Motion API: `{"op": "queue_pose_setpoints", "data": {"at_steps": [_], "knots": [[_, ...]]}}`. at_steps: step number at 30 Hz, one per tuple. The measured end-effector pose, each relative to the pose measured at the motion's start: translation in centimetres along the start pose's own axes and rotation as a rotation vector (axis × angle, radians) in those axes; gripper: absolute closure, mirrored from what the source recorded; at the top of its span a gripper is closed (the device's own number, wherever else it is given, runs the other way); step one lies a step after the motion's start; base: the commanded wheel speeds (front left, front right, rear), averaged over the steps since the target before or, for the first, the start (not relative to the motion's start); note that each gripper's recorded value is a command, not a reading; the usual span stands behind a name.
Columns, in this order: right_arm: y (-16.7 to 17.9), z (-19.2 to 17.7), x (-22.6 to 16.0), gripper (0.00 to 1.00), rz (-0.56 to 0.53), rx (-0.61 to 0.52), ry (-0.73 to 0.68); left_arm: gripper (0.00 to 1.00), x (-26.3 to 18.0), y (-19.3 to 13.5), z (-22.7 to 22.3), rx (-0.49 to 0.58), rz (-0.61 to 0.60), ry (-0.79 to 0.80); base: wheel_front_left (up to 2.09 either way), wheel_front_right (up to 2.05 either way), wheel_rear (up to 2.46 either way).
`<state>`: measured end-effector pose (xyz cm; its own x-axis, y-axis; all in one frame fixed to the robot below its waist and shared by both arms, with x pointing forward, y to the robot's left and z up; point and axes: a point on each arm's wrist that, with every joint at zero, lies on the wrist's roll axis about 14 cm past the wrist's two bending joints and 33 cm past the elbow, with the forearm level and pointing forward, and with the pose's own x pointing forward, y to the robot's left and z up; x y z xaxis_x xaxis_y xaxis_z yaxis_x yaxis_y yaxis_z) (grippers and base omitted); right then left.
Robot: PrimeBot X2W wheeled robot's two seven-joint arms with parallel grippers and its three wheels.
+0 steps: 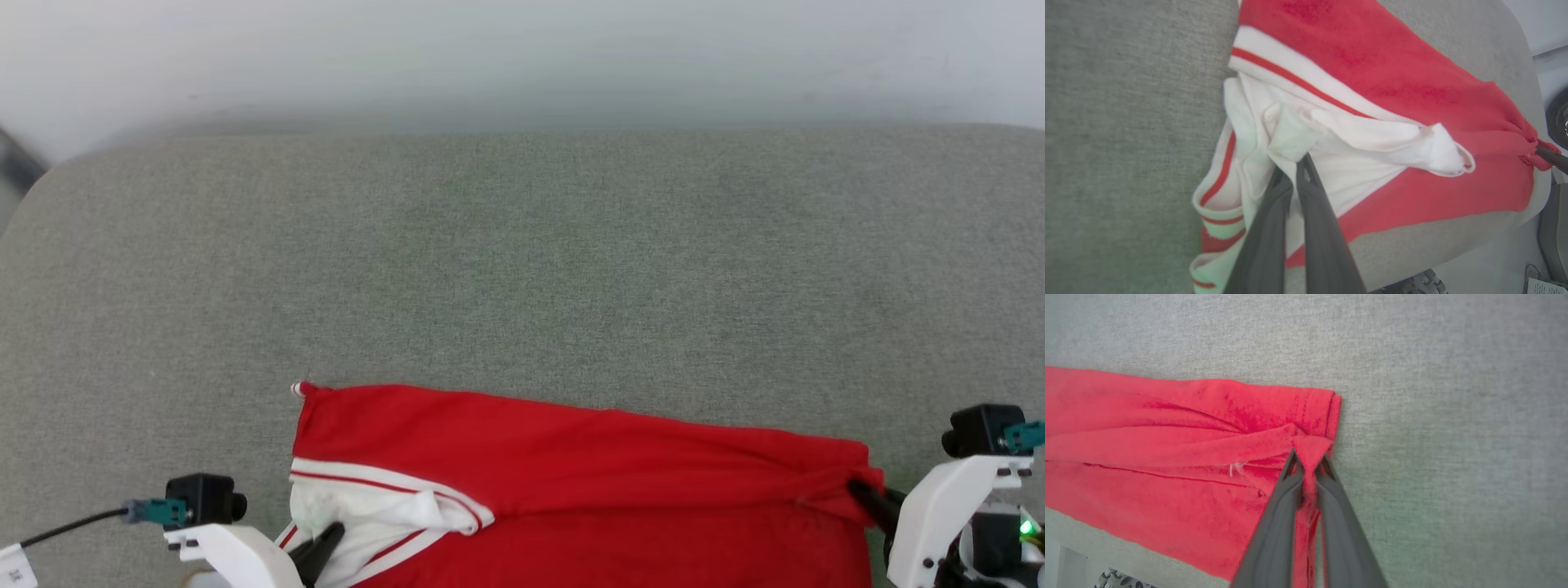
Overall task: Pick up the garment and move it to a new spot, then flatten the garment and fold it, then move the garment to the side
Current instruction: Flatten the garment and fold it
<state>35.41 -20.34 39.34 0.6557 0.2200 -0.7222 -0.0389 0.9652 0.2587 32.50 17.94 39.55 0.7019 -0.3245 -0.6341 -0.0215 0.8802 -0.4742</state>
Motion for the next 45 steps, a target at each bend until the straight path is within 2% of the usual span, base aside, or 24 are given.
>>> {"op": "queue_pose_setpoints", "data": {"at_steps": [1, 5, 9, 14, 20, 26, 31, 40, 45], "knots": [[-0.1, -0.5, -0.1, 0.00, -0.003, 0.010, 0.000, 0.00, 0.0, 0.0, -0.6, -0.007, 0.003, 0.013, 0.00, 0.00, 0.00], [0.0, -1.9, -0.5, 0.00, -0.003, 0.036, -0.007, 0.00, 0.1, 0.0, -1.7, -0.012, 0.012, 0.015, 0.00, 0.00, 0.00], [0.2, -1.1, -1.6, 0.00, 0.000, 0.027, -0.082, 0.00, 0.0, -0.4, -0.5, 0.024, 0.012, -0.073, 0.00, 0.00, 0.00], [0.1, 1.2, -4.0, 0.00, -0.006, -0.008, -0.198, 0.00, -0.9, -1.8, 2.6, 0.110, 0.010, -0.234, 0.00, 0.00, 0.00], [-1.4, 2.9, -6.6, 0.00, -0.055, -0.004, -0.224, 0.00, -2.6, -4.5, 7.0, 0.182, -0.024, -0.466, 0.00, 0.00, 0.00], [-2.7, 2.4, -6.5, 0.00, -0.088, 0.022, -0.117, 0.00, -4.5, -5.9, 11.0, 0.266, -0.020, -0.710, 0.00, 0.00, 0.00], [-2.1, 1.6, -4.7, 0.00, -0.072, 0.042, -0.023, 0.00, -5.6, -6.3, 13.3, 0.323, 0.004, -0.849, 0.00, 0.00, 0.00], [0.8, -2.0, 0.1, 0.00, 0.015, 0.094, 0.173, 0.00, -5.9, -5.6, 13.9, 0.345, 0.045, -0.892, 0.00, 0.00, 0.00], [1.1, -3.4, 1.7, 0.00, 0.037, 0.112, 0.242, 0.00, -5.5, -5.1, 13.8, 0.355, 0.061, -0.882, 0.00, 0.00, 0.00]]}}
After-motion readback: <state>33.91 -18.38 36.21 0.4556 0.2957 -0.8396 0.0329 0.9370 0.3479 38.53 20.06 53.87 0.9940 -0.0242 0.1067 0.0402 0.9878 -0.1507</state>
